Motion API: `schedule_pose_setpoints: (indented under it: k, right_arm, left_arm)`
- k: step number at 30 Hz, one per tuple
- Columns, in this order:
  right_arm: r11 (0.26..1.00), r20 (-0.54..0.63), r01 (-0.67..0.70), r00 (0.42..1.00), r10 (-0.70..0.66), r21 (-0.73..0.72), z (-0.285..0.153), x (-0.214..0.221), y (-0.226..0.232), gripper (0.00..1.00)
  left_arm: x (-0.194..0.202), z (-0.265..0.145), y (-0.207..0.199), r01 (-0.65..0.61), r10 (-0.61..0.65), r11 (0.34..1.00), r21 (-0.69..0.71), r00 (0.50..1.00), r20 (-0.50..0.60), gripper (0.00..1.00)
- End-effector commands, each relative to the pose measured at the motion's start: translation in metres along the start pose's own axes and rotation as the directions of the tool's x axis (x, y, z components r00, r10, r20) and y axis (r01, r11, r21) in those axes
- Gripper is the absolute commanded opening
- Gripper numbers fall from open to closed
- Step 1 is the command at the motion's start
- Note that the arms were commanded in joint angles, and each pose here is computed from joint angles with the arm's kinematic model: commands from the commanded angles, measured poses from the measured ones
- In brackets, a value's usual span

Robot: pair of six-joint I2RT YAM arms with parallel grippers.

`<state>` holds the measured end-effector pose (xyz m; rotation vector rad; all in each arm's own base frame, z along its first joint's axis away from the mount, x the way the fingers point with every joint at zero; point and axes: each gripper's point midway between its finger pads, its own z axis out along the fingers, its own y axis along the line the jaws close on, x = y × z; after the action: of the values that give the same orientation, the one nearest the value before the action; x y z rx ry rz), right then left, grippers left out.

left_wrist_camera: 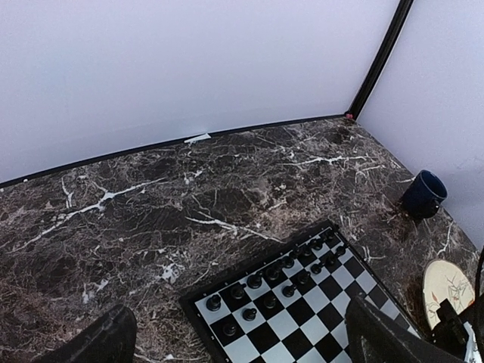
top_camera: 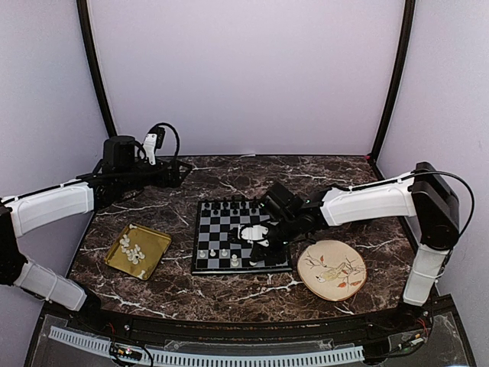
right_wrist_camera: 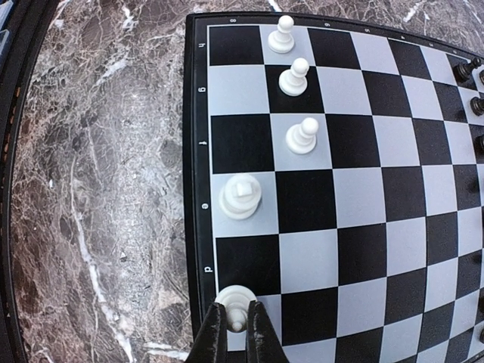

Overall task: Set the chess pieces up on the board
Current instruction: Place the bishop on f1.

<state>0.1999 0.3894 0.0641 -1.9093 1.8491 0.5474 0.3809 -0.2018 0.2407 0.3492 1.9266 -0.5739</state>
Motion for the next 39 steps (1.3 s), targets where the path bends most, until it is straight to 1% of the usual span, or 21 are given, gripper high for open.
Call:
schedule_pose_setpoints:
  k: [1,4,7,10,15,19,20,23,26,33,34,39]
  right_arm:
    - [1.000,-0.005,0.014,1.000,-0.014,0.024,-0.001,-0.001,0.000,0.00]
    - [0.999,-0.019,0.015,1.000,-0.015,0.031,-0.005,0.004,0.002,0.00]
    - [0.999,-0.025,0.015,1.000,-0.014,0.041,-0.007,0.007,0.003,0.00]
    - [0.999,-0.032,0.006,0.999,-0.005,0.036,-0.003,0.015,0.005,0.00]
    - [0.999,-0.030,-0.003,1.000,0.004,0.046,0.001,0.015,0.003,0.00]
    - [0.998,-0.039,-0.002,0.999,0.005,0.063,0.000,0.017,0.000,0.00]
    - [0.998,-0.043,0.000,0.999,0.003,0.068,0.001,0.017,-0.001,0.02]
    - [0.997,-0.047,-0.001,0.999,0.004,0.078,0.000,0.017,-0.003,0.13]
    - [0.997,-0.046,-0.003,0.999,0.006,0.076,0.000,0.017,-0.003,0.19]
    - [0.998,-0.039,-0.015,0.999,0.018,0.064,0.004,0.013,-0.004,0.23]
    - [0.998,-0.034,-0.016,0.999,0.018,0.063,0.004,0.011,-0.004,0.24]
    - [0.999,-0.035,-0.041,0.999,0.041,0.023,0.009,0.013,0.003,0.27]
  left_arm:
    - [-0.013,-0.003,-0.009,-0.053,0.054,0.997,0.058,0.998,-0.016,0.99]
    - [-0.020,0.001,-0.002,-0.012,0.015,0.999,0.051,0.997,-0.072,0.99]
    - [-0.021,0.002,-0.001,0.061,-0.054,0.992,0.108,0.996,-0.068,0.99]
    - [-0.023,0.001,-0.006,0.056,-0.047,0.988,0.147,0.997,-0.063,0.99]
    - [-0.025,-0.001,-0.002,0.036,-0.030,0.992,0.117,0.998,-0.052,0.98]
    - [-0.023,0.001,-0.004,0.037,-0.029,0.990,0.136,0.998,-0.061,0.97]
    - [-0.022,0.001,-0.005,0.039,-0.030,0.989,0.140,0.997,-0.064,0.96]
    - [-0.021,0.002,-0.008,0.042,-0.031,0.986,0.160,0.997,-0.069,0.95]
    - [-0.022,0.002,-0.010,0.042,-0.031,0.984,0.172,0.997,-0.069,0.95]
    - [-0.021,0.002,-0.009,0.048,-0.037,0.985,0.165,0.997,-0.072,0.94]
    - [-0.021,0.002,-0.009,0.047,-0.035,0.985,0.168,0.997,-0.072,0.93]
    - [-0.019,0.003,-0.011,0.051,-0.037,0.982,0.180,0.996,-0.078,0.92]
